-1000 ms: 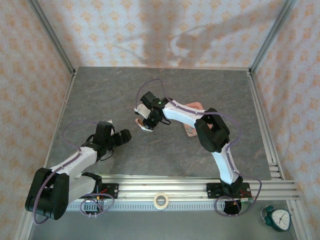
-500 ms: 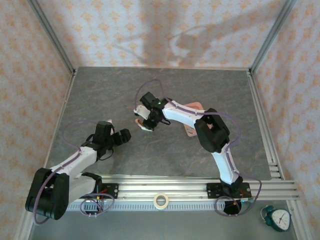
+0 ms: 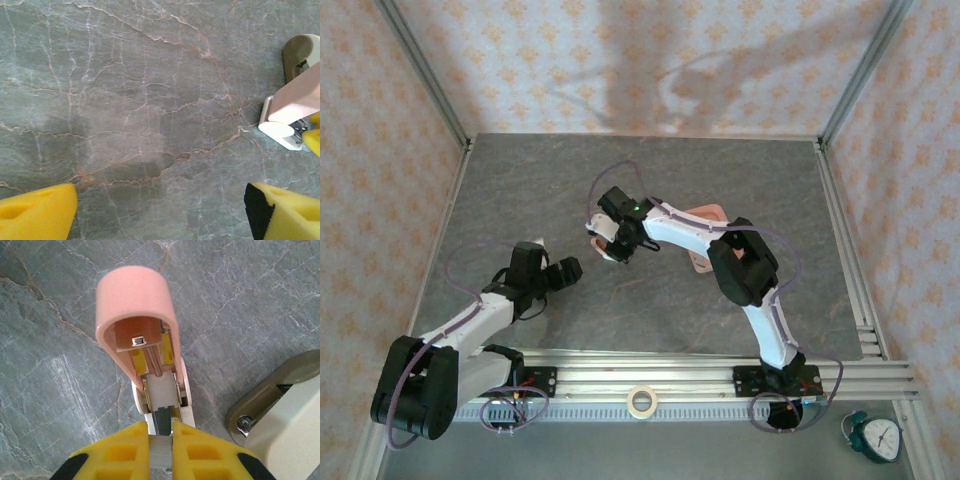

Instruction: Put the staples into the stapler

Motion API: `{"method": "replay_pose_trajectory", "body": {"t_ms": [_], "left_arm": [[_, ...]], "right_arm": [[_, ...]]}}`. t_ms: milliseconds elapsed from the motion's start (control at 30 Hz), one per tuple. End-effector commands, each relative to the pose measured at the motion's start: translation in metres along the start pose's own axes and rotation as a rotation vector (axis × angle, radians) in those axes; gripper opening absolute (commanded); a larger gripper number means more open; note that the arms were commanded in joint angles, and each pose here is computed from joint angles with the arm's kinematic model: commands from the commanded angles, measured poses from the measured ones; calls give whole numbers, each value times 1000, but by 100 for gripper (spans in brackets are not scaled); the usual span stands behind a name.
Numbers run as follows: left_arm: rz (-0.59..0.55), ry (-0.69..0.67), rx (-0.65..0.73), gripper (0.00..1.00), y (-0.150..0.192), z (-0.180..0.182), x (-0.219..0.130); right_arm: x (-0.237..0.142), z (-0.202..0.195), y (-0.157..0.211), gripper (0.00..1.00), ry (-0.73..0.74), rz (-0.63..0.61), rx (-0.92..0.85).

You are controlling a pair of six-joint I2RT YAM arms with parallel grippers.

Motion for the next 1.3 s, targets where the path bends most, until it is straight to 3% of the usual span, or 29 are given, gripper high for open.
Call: {"method": "replay_pose_trajectory", "body": {"t_ms": [0,367,567,1267], "left_arm": [[-41,54,14,87,-13,-7,-4],[-55,188,27,83,-27,-24,-3],[-76,235,22,81,-33,-33,-1],[3,359,70,77,-51,-84,41]], "right_arm": [[-20,3,-3,15,4,-48,17],[-64,-25,17,15,-86,-214,314],[-68,-34,31,15,-80,-201,428],[-77,-32,64,15,-25,-221,524]]}}
Point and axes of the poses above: each hand's point on the last joint's axis, 136 mm out from that joint toward the fingers, its own x axis out along the fingers, its own z axis along the line the jaws close on, y = z × x, the point moved 10 cm from there along -x, back along the fingers, and after that the axes turned 11 degrees about x, right-handed, at the moved point
